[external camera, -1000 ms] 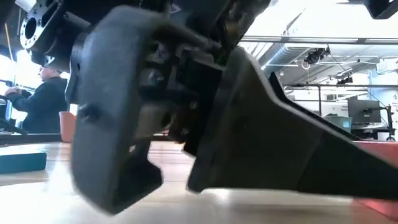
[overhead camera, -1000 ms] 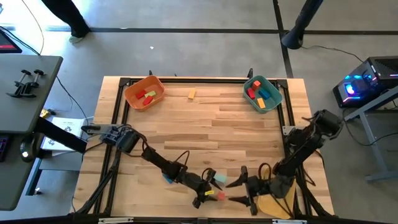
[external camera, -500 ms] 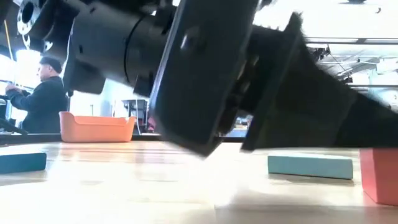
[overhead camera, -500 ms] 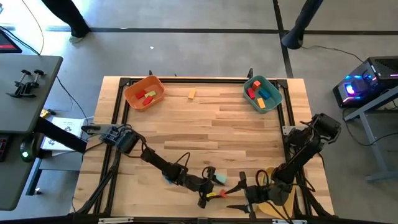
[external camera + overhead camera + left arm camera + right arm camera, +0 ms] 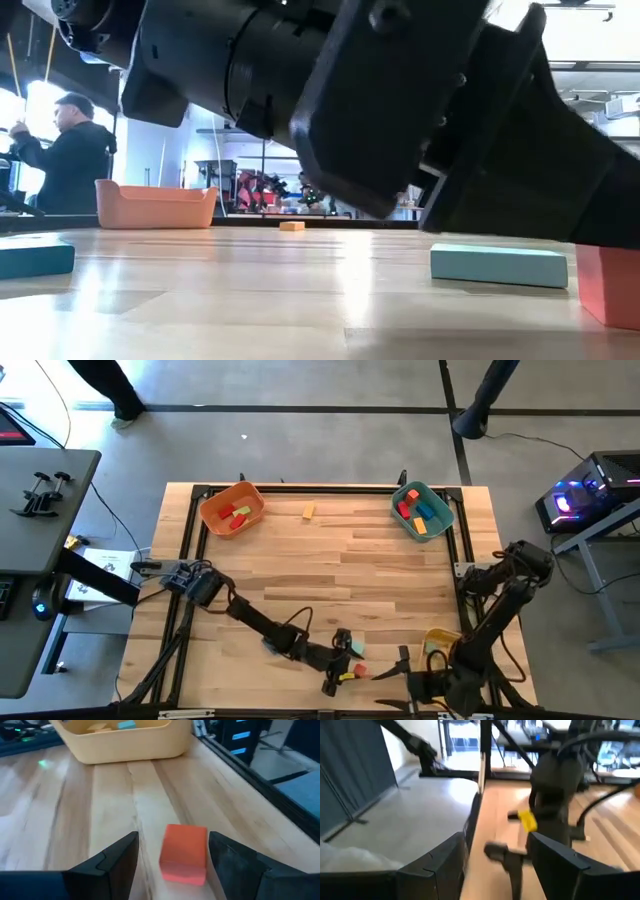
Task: Sort blocks by size
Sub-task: Put the orange cube block into the yellow bin
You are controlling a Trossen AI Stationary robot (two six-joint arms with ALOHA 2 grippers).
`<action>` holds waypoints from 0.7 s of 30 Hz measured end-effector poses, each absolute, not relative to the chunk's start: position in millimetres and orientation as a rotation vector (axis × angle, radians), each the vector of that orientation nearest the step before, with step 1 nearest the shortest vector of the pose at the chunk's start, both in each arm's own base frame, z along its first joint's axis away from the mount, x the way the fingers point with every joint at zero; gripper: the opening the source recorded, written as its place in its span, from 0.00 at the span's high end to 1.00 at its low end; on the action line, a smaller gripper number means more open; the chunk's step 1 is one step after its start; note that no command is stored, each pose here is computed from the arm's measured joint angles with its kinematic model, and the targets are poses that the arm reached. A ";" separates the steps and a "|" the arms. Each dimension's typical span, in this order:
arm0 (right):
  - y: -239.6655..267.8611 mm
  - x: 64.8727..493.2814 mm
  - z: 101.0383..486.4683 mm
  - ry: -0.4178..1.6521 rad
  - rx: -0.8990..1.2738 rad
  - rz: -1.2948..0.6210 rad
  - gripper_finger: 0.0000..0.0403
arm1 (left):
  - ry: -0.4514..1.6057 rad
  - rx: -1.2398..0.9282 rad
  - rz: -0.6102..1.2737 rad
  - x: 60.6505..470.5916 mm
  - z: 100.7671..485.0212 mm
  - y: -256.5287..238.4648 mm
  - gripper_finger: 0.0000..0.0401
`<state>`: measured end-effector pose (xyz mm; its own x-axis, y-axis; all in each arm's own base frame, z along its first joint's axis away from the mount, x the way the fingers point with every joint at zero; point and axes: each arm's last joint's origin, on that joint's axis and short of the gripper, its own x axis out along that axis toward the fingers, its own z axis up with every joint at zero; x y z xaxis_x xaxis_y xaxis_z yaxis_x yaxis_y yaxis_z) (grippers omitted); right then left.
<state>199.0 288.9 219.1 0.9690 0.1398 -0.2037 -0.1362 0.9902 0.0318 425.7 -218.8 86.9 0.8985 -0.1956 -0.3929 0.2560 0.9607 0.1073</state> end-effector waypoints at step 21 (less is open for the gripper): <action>278.6 215.1 147.5 0.606 -0.459 0.248 0.46 | 0.402 0.121 -0.303 436.2 68.2 -213.4 0.61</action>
